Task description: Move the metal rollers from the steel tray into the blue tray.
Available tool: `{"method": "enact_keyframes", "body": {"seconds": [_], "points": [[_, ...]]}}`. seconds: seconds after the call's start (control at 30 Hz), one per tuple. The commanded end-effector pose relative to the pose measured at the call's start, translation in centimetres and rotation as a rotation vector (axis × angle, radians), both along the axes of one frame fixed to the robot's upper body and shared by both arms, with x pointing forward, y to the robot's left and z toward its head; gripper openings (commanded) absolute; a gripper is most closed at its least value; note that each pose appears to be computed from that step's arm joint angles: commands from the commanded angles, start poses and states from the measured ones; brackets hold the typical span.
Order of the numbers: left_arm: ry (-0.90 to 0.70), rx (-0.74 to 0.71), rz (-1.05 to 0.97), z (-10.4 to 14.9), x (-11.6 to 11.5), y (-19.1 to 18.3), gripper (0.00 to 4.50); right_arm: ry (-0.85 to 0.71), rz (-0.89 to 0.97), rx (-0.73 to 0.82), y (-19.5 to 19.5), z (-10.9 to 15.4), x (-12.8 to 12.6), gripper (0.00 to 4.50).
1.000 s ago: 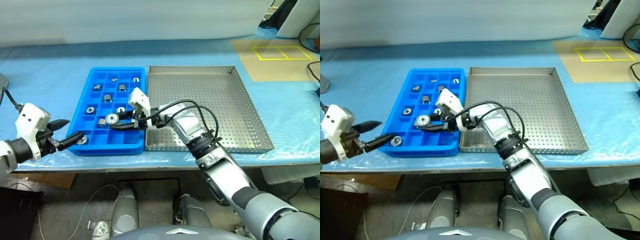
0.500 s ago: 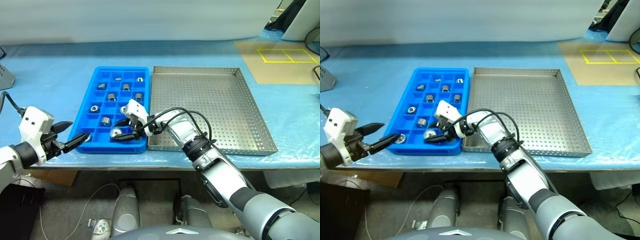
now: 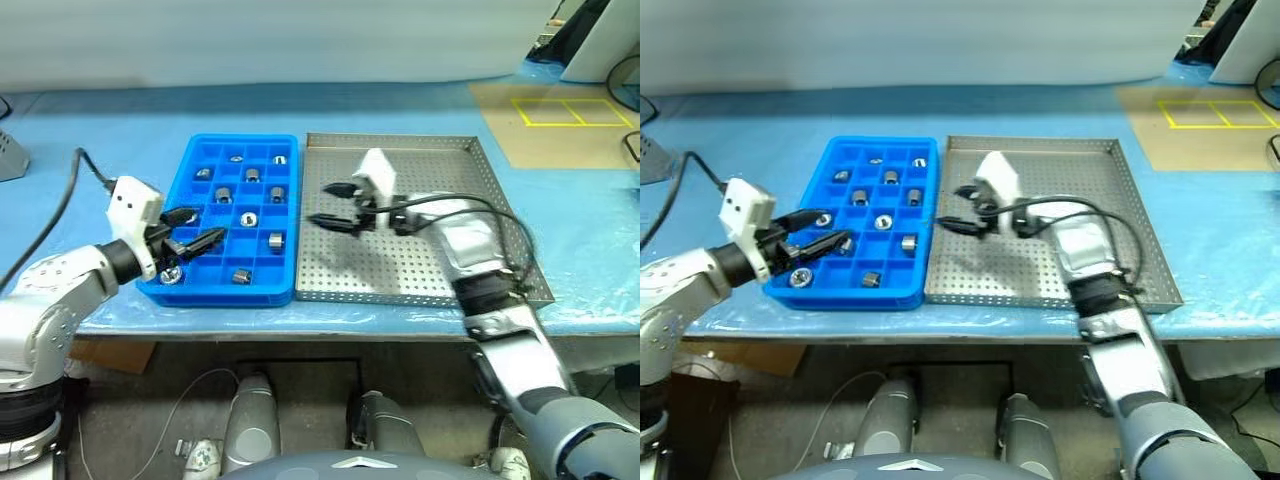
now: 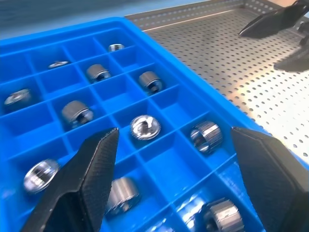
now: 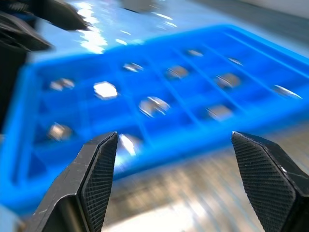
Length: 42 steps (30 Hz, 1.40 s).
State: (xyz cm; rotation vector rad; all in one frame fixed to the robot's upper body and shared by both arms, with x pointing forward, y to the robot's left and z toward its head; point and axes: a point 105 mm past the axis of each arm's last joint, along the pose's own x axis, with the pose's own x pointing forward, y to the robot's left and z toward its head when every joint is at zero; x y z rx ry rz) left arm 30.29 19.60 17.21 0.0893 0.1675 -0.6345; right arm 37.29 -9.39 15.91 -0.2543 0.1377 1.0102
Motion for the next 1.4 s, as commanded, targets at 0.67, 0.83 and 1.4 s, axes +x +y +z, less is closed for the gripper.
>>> {"method": "enact_keyframes", "body": {"seconds": [0.67,0.83,1.4], "points": [[-0.038,-0.059,-0.027,-2.7,5.9,-4.5,3.90,-0.129,-0.395,0.001,-5.8,1.0,-0.1,3.89],[-0.033,-0.063,-0.022,-3.1,5.9,-4.8,3.90,-0.125,-0.390,-0.003,-5.7,1.0,0.0,3.89],[-0.026,-0.073,-0.076,-3.2,6.0,-6.4,3.90,-0.133,-0.409,-0.016,-5.9,0.9,-0.3,3.89]]}}
